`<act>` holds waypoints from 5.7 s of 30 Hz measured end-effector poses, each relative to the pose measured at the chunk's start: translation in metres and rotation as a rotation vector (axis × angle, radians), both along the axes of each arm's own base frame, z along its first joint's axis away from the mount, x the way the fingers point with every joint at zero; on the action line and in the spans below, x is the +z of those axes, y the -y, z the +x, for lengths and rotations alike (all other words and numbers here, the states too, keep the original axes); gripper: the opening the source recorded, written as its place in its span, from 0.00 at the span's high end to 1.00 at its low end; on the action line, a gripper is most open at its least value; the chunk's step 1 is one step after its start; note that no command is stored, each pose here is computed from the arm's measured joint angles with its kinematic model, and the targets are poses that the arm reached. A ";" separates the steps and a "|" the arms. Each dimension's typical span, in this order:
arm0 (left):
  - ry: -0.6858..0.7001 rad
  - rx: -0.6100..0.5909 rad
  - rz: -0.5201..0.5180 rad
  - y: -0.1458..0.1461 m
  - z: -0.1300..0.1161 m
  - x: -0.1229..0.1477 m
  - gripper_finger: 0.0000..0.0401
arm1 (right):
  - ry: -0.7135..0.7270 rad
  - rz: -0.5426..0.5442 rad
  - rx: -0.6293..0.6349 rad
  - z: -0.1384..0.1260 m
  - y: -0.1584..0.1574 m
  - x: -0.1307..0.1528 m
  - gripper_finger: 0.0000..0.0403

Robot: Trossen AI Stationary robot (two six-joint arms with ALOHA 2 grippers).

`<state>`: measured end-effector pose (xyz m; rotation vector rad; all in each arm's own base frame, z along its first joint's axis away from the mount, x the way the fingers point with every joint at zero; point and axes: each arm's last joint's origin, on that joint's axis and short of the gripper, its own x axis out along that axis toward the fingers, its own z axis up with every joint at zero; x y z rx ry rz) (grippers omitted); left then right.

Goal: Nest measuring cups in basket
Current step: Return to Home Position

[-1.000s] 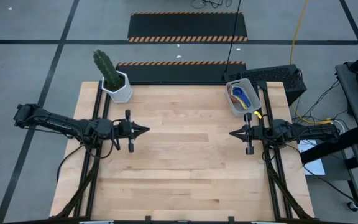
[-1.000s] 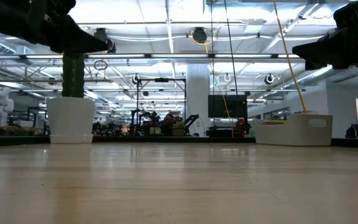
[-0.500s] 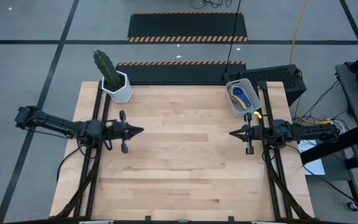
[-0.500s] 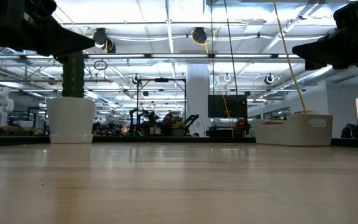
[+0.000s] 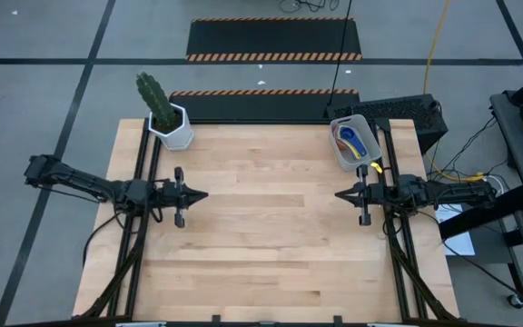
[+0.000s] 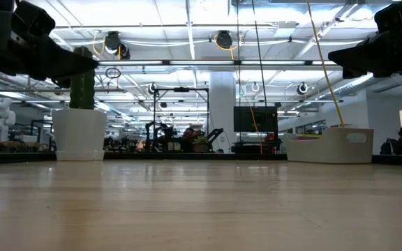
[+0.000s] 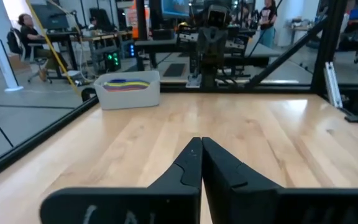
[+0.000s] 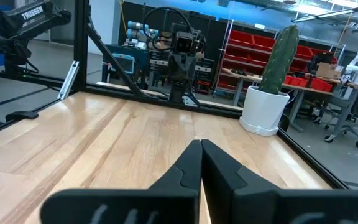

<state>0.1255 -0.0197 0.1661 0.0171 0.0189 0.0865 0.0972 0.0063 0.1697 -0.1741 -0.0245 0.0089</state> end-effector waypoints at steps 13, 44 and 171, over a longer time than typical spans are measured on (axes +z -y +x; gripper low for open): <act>0.077 -0.045 0.045 0.000 -0.004 0.008 0.99 | 0.000 0.000 0.000 0.000 0.000 0.000 1.00; 0.053 -0.056 0.063 -0.017 -0.028 0.004 0.99 | 0.000 0.000 0.000 0.000 0.000 0.000 1.00; 0.050 -0.064 0.110 -0.019 -0.028 0.004 0.95 | 0.000 0.000 0.000 0.000 0.000 0.000 1.00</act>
